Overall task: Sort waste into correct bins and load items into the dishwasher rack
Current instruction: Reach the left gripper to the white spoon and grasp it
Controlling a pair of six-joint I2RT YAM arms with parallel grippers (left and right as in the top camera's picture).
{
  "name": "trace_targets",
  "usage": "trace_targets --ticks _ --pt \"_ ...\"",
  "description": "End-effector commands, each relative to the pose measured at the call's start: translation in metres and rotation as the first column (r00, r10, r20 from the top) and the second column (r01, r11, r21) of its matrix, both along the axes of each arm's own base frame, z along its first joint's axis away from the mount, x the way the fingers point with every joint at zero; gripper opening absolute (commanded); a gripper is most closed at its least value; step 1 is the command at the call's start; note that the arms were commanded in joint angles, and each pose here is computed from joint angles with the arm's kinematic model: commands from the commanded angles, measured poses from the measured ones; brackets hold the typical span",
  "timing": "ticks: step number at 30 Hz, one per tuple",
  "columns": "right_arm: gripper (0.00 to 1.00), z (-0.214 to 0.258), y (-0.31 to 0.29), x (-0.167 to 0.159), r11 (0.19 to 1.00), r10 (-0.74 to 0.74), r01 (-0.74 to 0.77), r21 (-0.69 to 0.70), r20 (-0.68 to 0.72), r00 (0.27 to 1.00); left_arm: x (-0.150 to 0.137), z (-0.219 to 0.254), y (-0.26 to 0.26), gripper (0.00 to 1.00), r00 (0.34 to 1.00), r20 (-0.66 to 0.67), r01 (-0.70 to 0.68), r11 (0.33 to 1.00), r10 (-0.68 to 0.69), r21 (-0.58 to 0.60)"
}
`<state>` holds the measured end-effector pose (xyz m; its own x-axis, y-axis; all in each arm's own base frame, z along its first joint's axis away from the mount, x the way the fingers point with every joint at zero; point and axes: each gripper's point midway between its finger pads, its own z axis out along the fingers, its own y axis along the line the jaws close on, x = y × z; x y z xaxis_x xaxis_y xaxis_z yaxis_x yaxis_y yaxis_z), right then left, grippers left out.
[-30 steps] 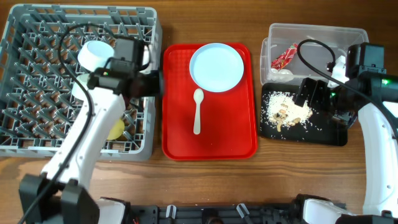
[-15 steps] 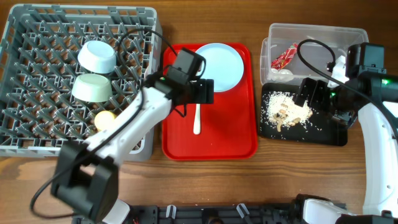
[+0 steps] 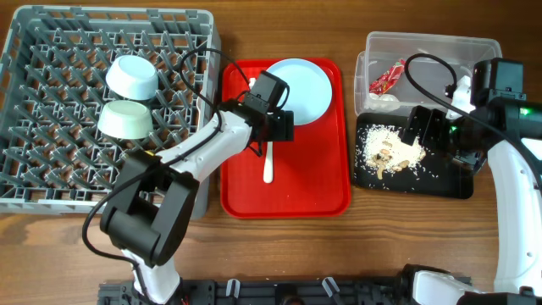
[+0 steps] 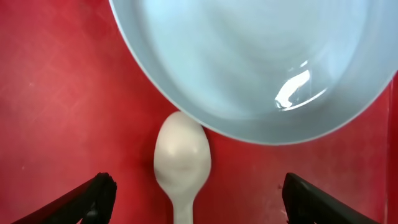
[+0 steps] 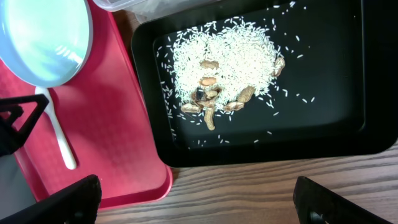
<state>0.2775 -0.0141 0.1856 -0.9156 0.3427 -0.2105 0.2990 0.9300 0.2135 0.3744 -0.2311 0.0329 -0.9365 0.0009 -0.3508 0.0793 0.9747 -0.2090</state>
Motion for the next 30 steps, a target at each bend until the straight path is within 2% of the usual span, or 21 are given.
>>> trace_targets --ticks 1,13,21,30 --pt "1.0 0.007 -0.004 0.0 1.0 0.008 -0.008 -0.026 0.029 1.0 0.006 -0.012 0.005 0.85 1.0 0.009 -0.029 0.999 0.028 0.047" --pt "1.0 0.007 -0.004 0.0 1.0 0.008 -0.008 -0.026 0.03 1.0 0.011 -0.021 0.006 0.83 0.999 0.025 -0.039 0.997 0.037 0.07" --pt "1.0 0.008 -0.004 0.0 1.0 0.008 -0.008 -0.026 0.031 0.999 0.009 -0.021 0.003 0.84 0.996 0.083 -0.033 0.986 0.02 0.161" --pt "1.0 0.007 -0.004 0.0 1.0 0.008 -0.008 -0.026 0.029 1.0 0.006 -0.026 -0.003 0.84 0.995 0.096 -0.021 0.982 0.003 0.19"
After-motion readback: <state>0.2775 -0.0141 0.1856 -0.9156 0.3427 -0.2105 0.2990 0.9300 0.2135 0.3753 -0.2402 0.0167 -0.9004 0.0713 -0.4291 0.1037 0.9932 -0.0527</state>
